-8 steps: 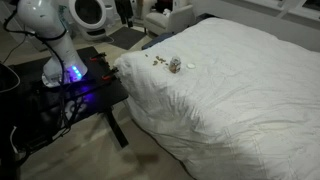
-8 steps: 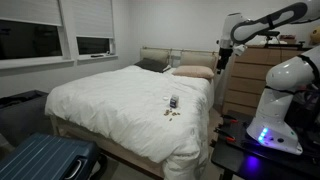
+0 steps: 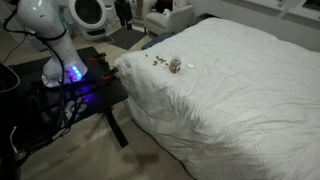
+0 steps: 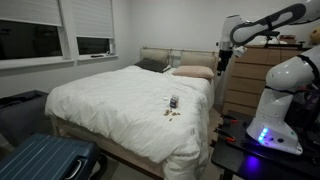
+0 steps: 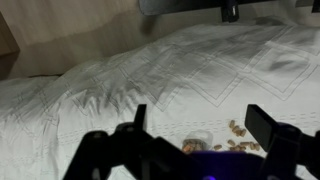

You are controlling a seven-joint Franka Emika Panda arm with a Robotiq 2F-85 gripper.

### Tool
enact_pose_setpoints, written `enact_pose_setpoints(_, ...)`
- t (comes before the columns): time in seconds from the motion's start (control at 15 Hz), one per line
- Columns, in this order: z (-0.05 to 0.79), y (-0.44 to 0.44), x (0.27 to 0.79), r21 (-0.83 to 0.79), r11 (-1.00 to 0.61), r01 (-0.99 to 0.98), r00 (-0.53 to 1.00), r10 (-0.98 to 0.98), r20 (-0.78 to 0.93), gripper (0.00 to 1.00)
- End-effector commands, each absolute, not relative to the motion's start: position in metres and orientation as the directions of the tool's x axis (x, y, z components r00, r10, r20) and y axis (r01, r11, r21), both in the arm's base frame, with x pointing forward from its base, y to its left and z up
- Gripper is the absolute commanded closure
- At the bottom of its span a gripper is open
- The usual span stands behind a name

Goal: Pick up and object from the bed and put it in the jar

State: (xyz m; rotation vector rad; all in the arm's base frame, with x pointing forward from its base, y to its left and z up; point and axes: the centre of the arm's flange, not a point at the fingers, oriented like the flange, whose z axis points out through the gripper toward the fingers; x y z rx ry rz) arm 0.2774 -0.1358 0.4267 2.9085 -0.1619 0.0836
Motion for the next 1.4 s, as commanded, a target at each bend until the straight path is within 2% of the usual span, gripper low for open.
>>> enact_pose_setpoints(0.0,0.424,-0.132,0.285,0.227,-0.958,-0.174,0.984,-0.158,0.088,0.0)
enact_pose_setpoints(0.6,0.385,-0.086,0.339,0.266,-0.772,-0.578,0.816,-0.534,0.221,0.0)
enact_pose_setpoints(1.33,0.316,-0.032,0.39,0.127,-0.572,-0.81,0.582,-0.76,0.29,0.0)
